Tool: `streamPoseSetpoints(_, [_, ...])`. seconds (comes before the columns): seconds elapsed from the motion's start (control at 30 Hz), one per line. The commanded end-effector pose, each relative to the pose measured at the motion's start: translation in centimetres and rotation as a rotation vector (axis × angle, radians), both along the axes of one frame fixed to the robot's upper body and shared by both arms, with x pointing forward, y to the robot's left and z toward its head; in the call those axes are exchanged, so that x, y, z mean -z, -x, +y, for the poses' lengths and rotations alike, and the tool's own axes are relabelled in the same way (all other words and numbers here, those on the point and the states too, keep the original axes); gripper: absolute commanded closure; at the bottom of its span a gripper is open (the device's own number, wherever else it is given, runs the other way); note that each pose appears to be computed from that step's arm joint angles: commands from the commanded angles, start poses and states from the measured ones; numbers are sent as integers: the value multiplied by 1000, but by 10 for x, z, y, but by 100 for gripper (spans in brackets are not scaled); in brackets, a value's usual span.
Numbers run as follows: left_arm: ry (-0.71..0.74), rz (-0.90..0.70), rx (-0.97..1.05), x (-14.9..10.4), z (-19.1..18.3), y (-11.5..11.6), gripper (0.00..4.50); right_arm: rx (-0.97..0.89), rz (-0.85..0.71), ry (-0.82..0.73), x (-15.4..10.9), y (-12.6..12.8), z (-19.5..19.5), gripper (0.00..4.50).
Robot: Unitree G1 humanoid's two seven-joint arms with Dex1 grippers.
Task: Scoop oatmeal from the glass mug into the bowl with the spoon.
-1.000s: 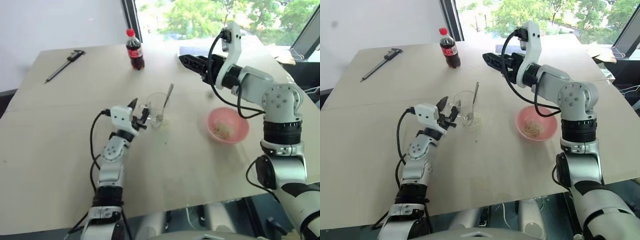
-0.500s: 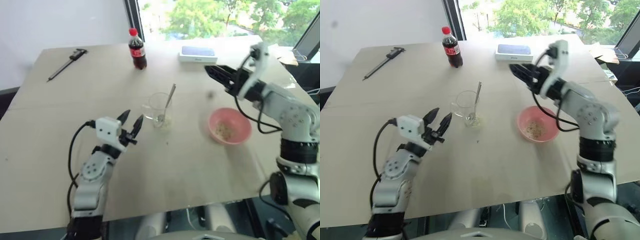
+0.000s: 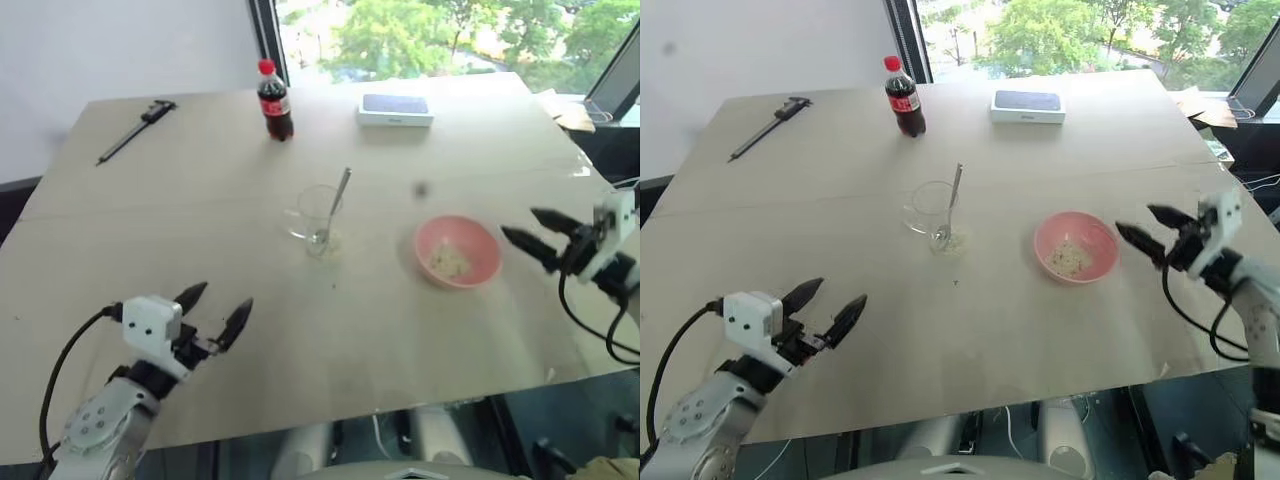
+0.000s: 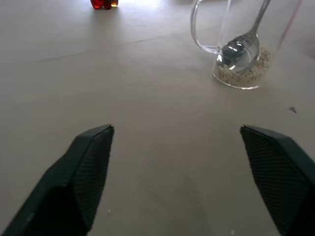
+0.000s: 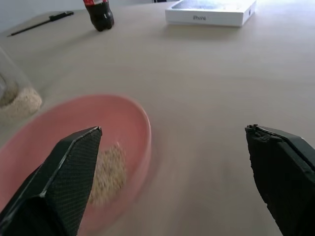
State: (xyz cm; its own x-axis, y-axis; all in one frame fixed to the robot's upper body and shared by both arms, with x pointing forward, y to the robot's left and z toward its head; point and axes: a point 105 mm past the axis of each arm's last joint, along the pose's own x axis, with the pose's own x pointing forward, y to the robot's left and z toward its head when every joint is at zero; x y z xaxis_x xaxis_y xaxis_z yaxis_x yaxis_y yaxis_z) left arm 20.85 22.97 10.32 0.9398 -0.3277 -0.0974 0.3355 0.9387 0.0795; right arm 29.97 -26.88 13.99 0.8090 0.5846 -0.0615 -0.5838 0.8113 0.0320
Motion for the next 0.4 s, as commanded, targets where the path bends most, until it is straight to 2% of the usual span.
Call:
streamPoseSetpoints(0.03, [-30, -13, -5, 1, 0, 9, 5, -38, -12, 125, 10, 25, -20, 1])
streamPoseSetpoints(0.2, [-40, 35, -19, 16, 1, 23, 5, -138, 82, 147, 37, 56, -19, 1])
streamPoseSetpoints(0.4, [-60, 41, -41, 22, 2, 28, 5, -188, 122, 111, 52, 67, -8, 1])
